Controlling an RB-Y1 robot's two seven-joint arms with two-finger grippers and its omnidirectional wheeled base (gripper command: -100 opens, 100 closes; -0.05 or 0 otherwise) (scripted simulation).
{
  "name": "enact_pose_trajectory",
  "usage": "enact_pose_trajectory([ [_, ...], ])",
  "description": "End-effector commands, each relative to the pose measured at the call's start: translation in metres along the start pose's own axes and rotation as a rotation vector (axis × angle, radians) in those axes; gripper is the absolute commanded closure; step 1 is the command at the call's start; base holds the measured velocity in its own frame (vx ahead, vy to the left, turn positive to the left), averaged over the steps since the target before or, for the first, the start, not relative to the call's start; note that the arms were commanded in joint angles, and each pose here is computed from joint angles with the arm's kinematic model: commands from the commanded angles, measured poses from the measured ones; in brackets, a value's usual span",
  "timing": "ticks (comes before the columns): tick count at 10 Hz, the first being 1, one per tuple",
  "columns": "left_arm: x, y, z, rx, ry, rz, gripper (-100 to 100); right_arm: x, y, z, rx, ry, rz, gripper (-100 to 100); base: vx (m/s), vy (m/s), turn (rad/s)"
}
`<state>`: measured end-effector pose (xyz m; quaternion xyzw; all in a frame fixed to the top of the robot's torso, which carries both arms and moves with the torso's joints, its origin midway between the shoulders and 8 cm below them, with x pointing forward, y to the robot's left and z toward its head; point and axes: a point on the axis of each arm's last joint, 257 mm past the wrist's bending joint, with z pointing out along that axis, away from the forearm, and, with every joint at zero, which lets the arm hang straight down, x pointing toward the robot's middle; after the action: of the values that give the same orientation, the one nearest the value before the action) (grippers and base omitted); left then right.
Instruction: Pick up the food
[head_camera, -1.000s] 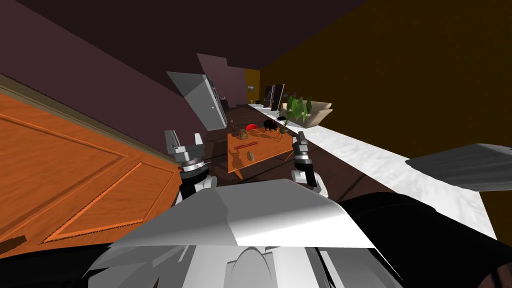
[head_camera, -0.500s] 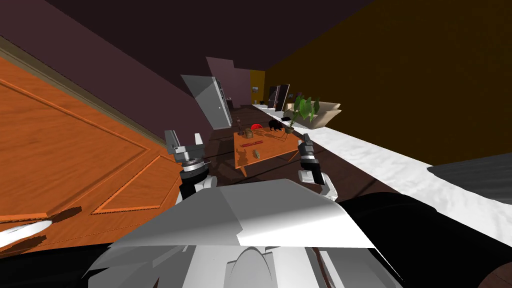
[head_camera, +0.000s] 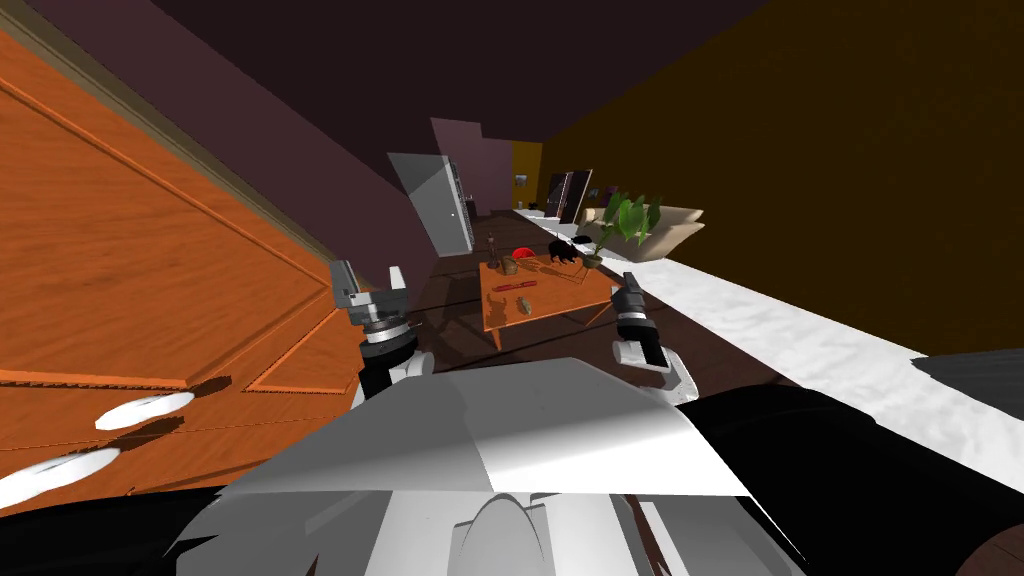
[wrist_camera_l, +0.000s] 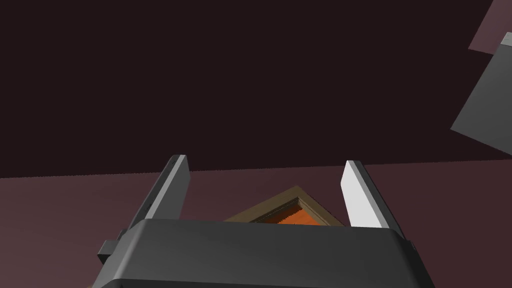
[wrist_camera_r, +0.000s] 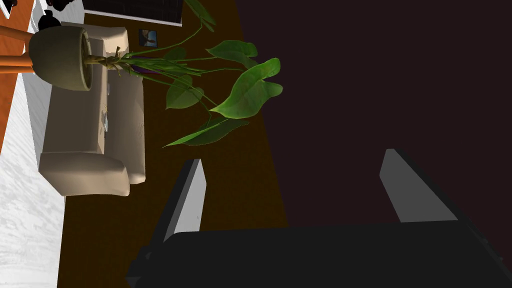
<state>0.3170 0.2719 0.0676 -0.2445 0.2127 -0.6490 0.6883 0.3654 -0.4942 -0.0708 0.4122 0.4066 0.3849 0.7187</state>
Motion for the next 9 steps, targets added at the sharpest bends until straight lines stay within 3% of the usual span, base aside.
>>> enact_pose_trajectory([
  [1,0.000,0.000,0.000,0.000,0.000,0.000,0,-0.032,-0.019,0.005,0.061,-0.037,0.019,-100,-0.028,0.159,0.281],
  [2,0.000,0.000,0.000,0.000,0.000,0.000,0,-0.042,-0.023,0.004,0.075,-0.054,0.010,-100,-0.019,0.125,0.066],
  [3,0.000,0.000,0.000,0.000,0.000,0.000,0,-0.068,-0.037,0.005,0.115,-0.092,0.024,-100,-0.038,0.114,0.148],
  [4,0.000,0.000,0.000,0.000,0.000,0.000,0,-0.070,-0.040,0.004,0.125,-0.095,0.024,-100,-0.017,0.090,0.097],
  [5,0.000,0.000,0.000,0.000,0.000,0.000,0,-0.098,-0.055,0.003,0.168,-0.139,0.043,-100,0.017,0.126,0.215],
  [6,0.000,0.000,0.000,0.000,0.000,0.000,0,-0.098,-0.057,0.002,0.176,-0.141,0.044,-100,0.011,0.104,0.084],
  [7,0.000,0.000,0.000,0.000,0.000,0.000,0,-0.125,-0.067,0.001,0.214,-0.185,0.069,-100,-0.009,0.121,0.199],
  [8,0.000,0.000,0.000,0.000,0.000,0.000,0,-0.127,-0.073,-0.002,0.227,-0.191,0.069,-100,0.014,0.110,0.101],
  [9,0.000,0.000,0.000,0.000,0.000,0.000,0,-0.152,-0.078,-0.001,0.252,-0.233,0.100,-100,0.017,0.141,0.190],
])
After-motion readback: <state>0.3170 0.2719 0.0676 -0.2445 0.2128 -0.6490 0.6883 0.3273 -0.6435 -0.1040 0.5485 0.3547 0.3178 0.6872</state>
